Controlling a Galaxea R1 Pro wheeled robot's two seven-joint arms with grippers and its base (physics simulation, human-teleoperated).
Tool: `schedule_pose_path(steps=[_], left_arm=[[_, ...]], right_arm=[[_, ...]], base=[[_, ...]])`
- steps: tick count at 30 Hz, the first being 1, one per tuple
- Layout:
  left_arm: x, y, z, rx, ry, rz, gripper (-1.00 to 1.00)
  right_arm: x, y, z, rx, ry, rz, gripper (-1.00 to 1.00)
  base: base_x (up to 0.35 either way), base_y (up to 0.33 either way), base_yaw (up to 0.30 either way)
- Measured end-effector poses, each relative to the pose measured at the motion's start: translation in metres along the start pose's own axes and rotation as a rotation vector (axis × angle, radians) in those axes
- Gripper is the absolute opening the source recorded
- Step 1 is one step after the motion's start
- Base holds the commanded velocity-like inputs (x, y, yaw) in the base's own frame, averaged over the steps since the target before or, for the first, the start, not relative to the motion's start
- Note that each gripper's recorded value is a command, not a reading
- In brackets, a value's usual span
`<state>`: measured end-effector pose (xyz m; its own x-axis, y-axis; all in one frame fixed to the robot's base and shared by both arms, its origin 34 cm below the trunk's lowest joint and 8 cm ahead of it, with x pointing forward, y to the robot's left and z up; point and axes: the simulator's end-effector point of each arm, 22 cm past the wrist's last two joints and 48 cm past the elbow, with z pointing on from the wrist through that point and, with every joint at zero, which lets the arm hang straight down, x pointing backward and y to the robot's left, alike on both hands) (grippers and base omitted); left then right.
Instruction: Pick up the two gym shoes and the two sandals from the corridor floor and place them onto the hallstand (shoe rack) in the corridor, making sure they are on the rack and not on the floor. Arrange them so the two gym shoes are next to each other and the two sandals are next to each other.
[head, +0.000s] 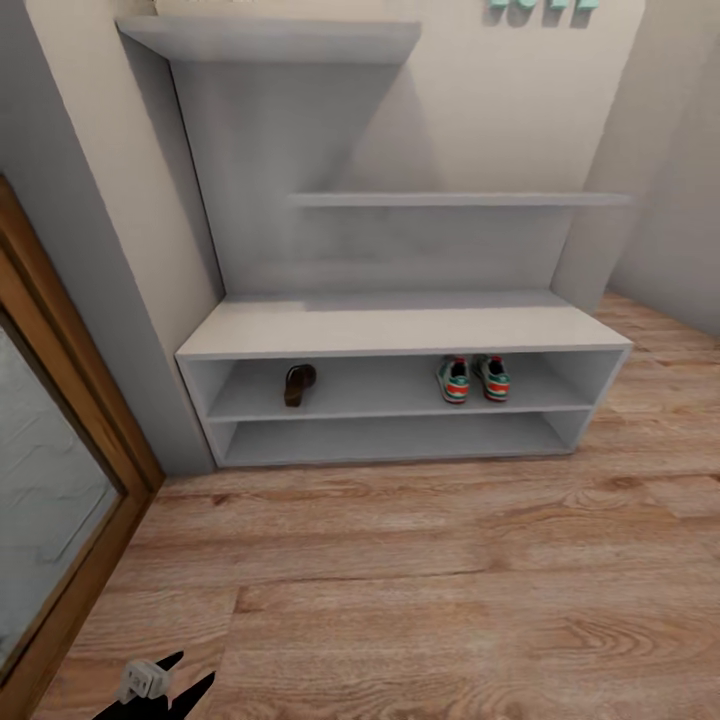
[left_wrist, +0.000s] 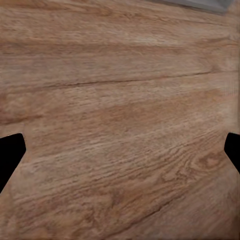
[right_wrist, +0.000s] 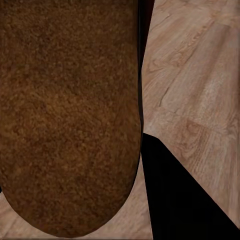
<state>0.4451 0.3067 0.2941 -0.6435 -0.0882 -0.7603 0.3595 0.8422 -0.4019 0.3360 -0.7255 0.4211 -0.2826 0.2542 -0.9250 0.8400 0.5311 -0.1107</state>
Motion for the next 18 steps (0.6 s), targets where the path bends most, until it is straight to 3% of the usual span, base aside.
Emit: schedule_pose_path(steps=[6, 13, 14, 15, 16, 18], left_arm=[[0.0, 0.001, -0.001, -0.002, -0.001, 0.0, 1.0], [0.007, -0.001, -0.005, -0.003, 0.005, -0.008, 1.0], [0.01, -0.002, -0.007, -0.002, 0.007, -0.01, 1.0], [0.012, -0.004, -0.008, 0.006, 0.009, -0.014, 1.0], [0.013, -0.006, -0.009, 0.013, 0.01, -0.016, 1.0], [0.017, -0.013, -0.011, 0.04, 0.013, -0.018, 1.0]], right_arm=[[0.0, 0.0, 0.0, 0.0, 0.0, 0.0, -1.0], [0.012, 0.006, -0.004, -0.007, 0.02, 0.003, -1.0], [0.04, 0.038, -0.013, -0.065, 0.069, -0.015, -1.0], [0.093, 0.109, -0.041, -0.197, 0.157, -0.071, -1.0], [0.113, 0.183, -0.067, -0.364, 0.181, -0.156, -1.0], [0.135, 0.217, -0.091, -0.432, 0.212, -0.179, -1.0]], base=[[-0.048, 0.0, 0.123], [-0.004, 0.0, 0.016], [0.0, 0.0, 0.0], [0.0, 0.0, 0.0], [0.0, 0.0, 0.0], [0.0, 0.0, 0.0]])
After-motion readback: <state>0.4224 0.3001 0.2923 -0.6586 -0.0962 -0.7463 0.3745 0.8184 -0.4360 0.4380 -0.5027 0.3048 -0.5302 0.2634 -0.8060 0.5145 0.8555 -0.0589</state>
